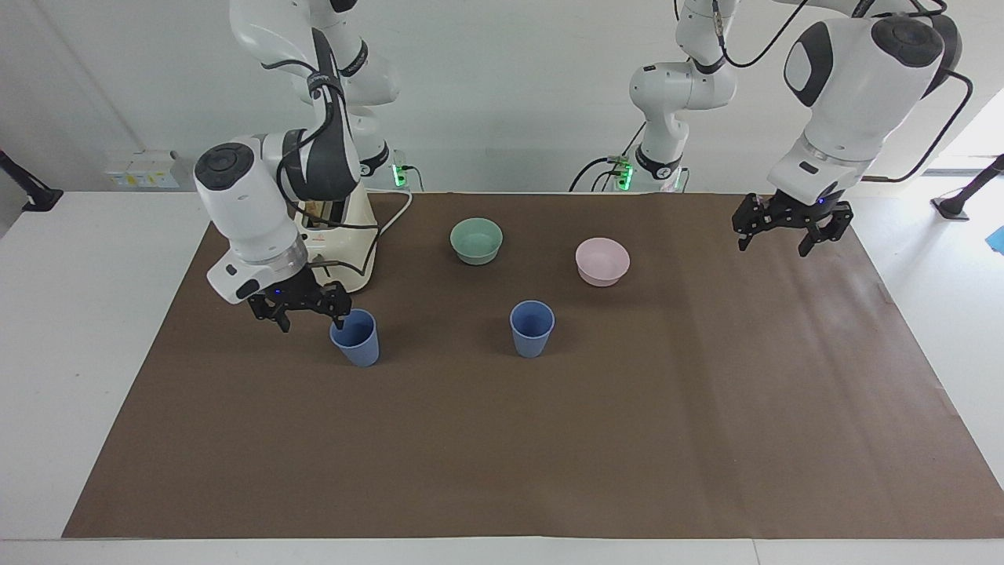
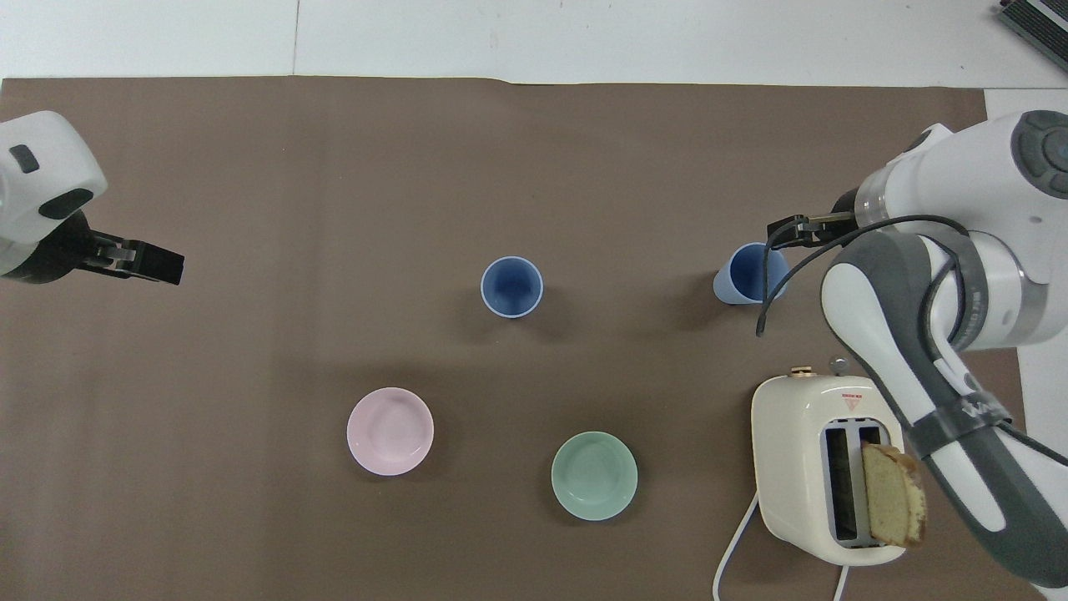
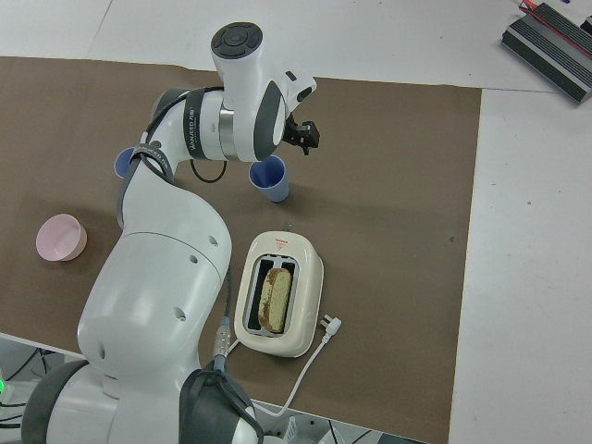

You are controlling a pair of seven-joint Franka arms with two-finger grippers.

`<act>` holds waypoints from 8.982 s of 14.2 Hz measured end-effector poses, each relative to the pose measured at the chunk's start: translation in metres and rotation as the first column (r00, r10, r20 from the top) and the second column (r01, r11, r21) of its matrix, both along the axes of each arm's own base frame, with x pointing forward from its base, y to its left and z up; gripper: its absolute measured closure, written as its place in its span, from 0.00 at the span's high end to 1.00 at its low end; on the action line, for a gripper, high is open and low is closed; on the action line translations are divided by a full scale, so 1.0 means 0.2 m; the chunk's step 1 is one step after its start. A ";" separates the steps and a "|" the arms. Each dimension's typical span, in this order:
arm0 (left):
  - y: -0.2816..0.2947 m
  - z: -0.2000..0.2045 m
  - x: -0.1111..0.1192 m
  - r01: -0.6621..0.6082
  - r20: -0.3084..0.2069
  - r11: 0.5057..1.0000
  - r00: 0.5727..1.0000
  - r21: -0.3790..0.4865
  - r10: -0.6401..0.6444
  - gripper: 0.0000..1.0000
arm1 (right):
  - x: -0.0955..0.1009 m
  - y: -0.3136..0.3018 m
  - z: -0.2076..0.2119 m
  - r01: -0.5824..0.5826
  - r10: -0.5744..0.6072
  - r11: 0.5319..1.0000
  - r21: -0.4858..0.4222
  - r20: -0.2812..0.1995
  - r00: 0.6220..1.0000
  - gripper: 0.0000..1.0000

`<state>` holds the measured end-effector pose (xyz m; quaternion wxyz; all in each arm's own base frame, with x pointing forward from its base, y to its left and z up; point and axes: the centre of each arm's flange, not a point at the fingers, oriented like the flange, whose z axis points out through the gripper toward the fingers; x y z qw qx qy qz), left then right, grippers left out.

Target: Stack blue cups with both arms

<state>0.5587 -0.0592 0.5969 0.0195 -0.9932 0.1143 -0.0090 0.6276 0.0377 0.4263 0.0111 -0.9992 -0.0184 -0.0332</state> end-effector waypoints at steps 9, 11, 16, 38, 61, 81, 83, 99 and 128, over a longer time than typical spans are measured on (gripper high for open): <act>0.02 0.32 -0.14 -0.014 0.007 1.000 1.000 -0.019 0.014 1.00 | -0.07 0.01 -0.20 -0.006 0.005 1.000 -0.005 -0.084 0.996 1.00; 0.05 0.34 -0.16 -0.023 0.011 0.999 1.000 -0.023 0.023 1.00 | -0.09 0.01 -0.24 -0.006 0.005 1.000 -0.005 -0.099 0.995 1.00; 0.05 0.35 -0.17 -0.033 0.008 0.999 0.999 -0.044 0.033 1.00 | -0.08 0.09 -0.33 -0.030 0.029 1.000 -0.004 -0.090 0.995 0.68; 0.02 0.36 -0.21 -0.093 -0.008 0.994 0.996 -0.060 0.092 1.00 | -0.13 1.14 0.53 0.077 -0.080 0.990 0.121 0.022 0.997 0.04; 0.08 0.37 -0.21 -0.116 -0.005 0.991 0.993 -0.062 0.115 1.00 | -0.10 1.58 0.13 0.035 -0.033 0.988 0.152 -0.019 0.999 0.04; 0.08 0.37 -0.21 -0.116 -0.005 0.991 0.993 -0.062 0.116 1.00 | -0.15 1.61 -0.02 0.036 -0.030 0.994 0.103 -0.063 0.998 0.19; 0.08 0.37 -0.21 -0.116 -0.005 0.991 0.993 -0.062 0.116 1.00 | -0.15 1.60 -0.02 0.038 -0.032 0.994 0.100 -0.060 0.998 0.40; 0.08 0.37 -0.21 -0.116 -0.005 0.991 0.993 -0.062 0.116 1.00 | -0.11 1.04 0.59 0.167 -0.168 0.984 0.057 0.005 0.986 1.00; 0.08 0.37 -0.21 -0.116 -0.005 0.991 0.993 -0.062 0.116 1.00 | -0.44 -0.32 1.36 0.232 -0.230 0.972 -0.045 0.032 0.973 1.00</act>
